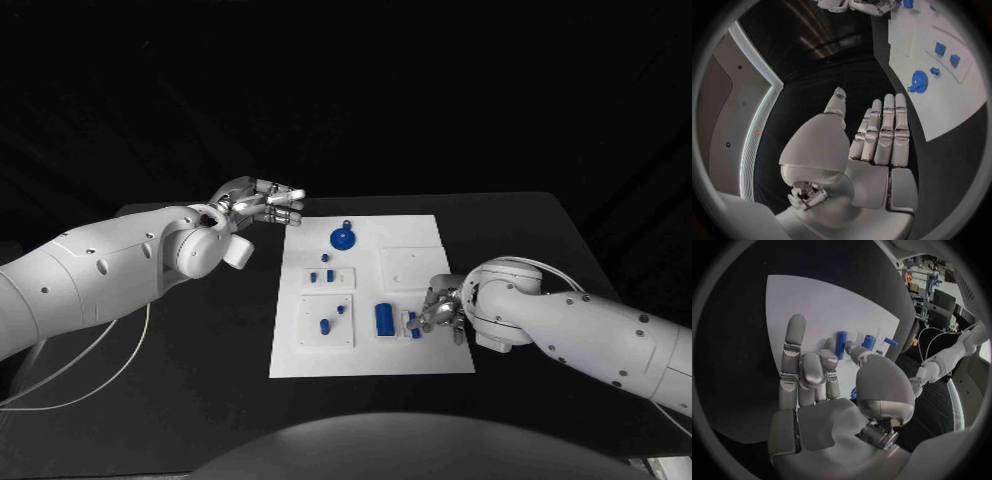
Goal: Assemble the parts on the task board
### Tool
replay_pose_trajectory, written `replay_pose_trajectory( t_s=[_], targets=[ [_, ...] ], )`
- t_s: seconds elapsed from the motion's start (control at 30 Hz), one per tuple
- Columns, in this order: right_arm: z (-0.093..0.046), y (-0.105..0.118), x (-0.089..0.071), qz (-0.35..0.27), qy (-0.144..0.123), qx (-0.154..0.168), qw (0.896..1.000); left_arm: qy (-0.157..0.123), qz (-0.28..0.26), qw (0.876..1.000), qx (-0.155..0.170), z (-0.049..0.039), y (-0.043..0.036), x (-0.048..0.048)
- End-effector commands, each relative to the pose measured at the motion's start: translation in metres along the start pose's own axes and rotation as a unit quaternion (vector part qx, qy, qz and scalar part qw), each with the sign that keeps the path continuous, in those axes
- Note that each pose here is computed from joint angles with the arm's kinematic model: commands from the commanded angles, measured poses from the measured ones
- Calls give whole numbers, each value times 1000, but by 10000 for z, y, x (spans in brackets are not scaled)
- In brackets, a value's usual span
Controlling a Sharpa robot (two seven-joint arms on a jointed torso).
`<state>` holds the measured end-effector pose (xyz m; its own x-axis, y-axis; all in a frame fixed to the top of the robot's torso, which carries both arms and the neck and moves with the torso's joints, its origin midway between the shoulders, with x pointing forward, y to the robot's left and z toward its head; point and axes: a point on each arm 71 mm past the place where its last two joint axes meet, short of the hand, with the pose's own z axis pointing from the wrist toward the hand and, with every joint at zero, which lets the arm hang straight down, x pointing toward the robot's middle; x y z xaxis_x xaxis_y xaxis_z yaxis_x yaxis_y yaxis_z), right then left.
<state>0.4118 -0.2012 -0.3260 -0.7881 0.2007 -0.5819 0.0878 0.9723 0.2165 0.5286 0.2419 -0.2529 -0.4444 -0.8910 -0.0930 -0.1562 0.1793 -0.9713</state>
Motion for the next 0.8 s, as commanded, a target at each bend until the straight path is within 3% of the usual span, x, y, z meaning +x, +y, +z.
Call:
replay_pose_trajectory(
  t_s=[0.03,0.4,0.8],
  targets=[
    [31,-27,63,-4,5,10,1000,9,-1,1000,2,4,-9,25],
    [40,-30,96,25,26,-10,999,10,0,1000,1,6,-8,30],
    [54,-45,111,1,35,-26,999,11,2,1000,0,6,-6,30]
  ],
)
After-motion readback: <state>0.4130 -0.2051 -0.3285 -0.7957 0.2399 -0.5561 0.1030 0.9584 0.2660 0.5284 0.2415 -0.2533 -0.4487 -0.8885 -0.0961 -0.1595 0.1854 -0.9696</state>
